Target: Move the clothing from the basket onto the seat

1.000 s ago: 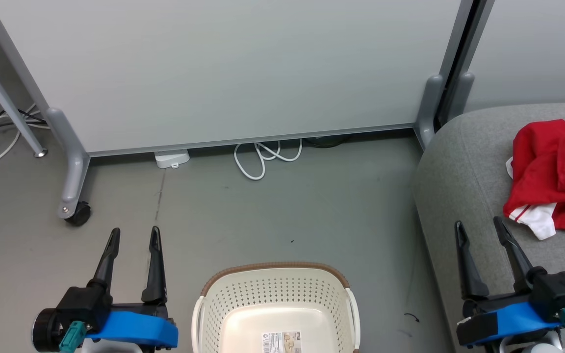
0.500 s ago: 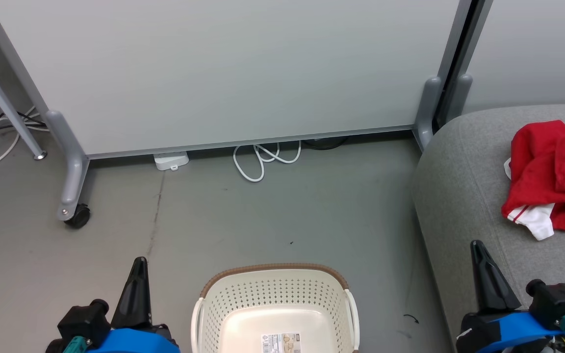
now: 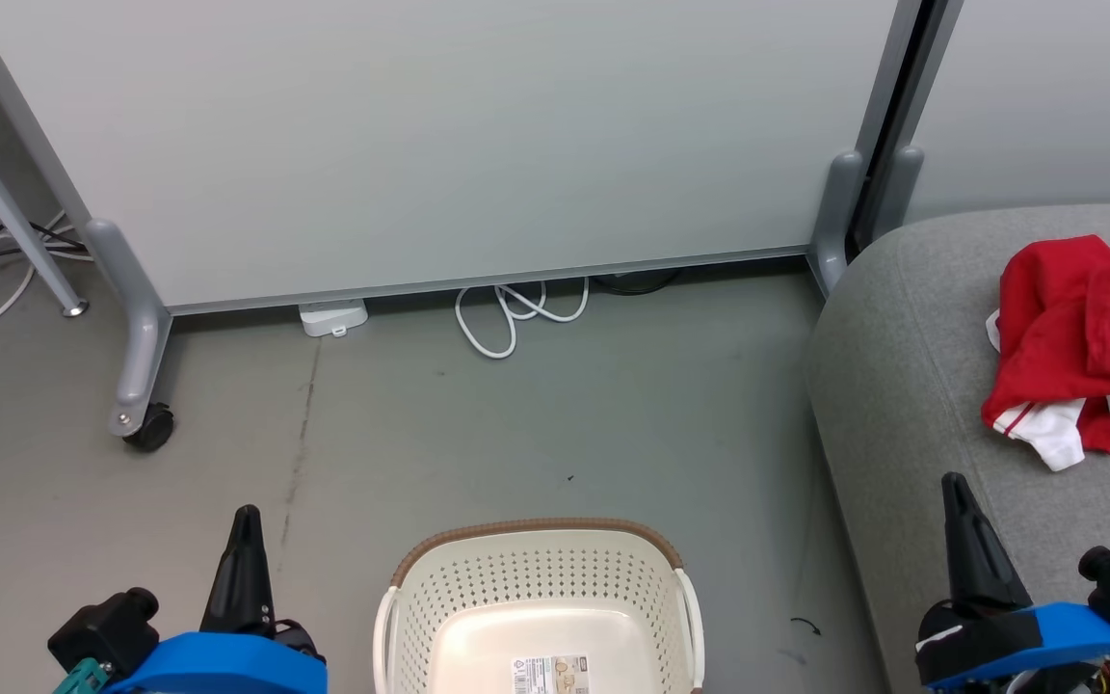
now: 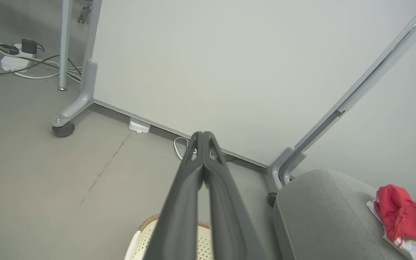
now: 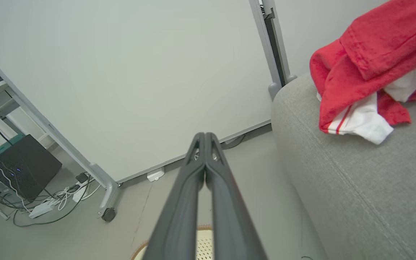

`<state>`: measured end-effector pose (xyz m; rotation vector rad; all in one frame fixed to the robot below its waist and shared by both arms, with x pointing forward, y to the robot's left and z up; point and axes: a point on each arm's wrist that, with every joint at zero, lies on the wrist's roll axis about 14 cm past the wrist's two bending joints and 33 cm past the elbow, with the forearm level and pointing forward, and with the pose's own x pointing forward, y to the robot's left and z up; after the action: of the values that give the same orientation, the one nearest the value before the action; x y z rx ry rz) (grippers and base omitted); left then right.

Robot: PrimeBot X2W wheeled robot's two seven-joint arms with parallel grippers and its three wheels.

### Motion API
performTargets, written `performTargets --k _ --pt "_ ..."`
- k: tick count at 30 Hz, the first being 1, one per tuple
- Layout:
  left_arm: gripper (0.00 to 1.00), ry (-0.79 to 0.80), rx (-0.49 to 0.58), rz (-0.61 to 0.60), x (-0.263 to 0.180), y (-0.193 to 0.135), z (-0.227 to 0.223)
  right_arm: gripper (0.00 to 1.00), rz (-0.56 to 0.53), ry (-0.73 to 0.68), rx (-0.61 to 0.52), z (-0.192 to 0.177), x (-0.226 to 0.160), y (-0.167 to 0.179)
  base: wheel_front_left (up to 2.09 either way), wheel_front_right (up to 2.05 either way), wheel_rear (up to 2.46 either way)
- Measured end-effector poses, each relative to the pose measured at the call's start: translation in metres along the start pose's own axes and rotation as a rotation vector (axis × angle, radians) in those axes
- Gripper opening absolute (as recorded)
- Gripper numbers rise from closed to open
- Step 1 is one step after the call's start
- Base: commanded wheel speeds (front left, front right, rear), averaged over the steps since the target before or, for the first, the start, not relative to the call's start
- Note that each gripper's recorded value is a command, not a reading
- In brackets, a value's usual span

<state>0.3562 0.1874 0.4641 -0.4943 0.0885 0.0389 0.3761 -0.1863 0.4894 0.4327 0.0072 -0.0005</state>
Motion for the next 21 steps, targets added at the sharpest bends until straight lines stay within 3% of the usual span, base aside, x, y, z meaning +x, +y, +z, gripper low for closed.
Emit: performTargets --k 21 --pt "0.00 -0.002 -0.307 0.025 0.0077 0.0035 0.0087 0.00 -0.046 0.013 0.324 0.0011 0.0024 -0.0074 0.00 0.00 0.00"
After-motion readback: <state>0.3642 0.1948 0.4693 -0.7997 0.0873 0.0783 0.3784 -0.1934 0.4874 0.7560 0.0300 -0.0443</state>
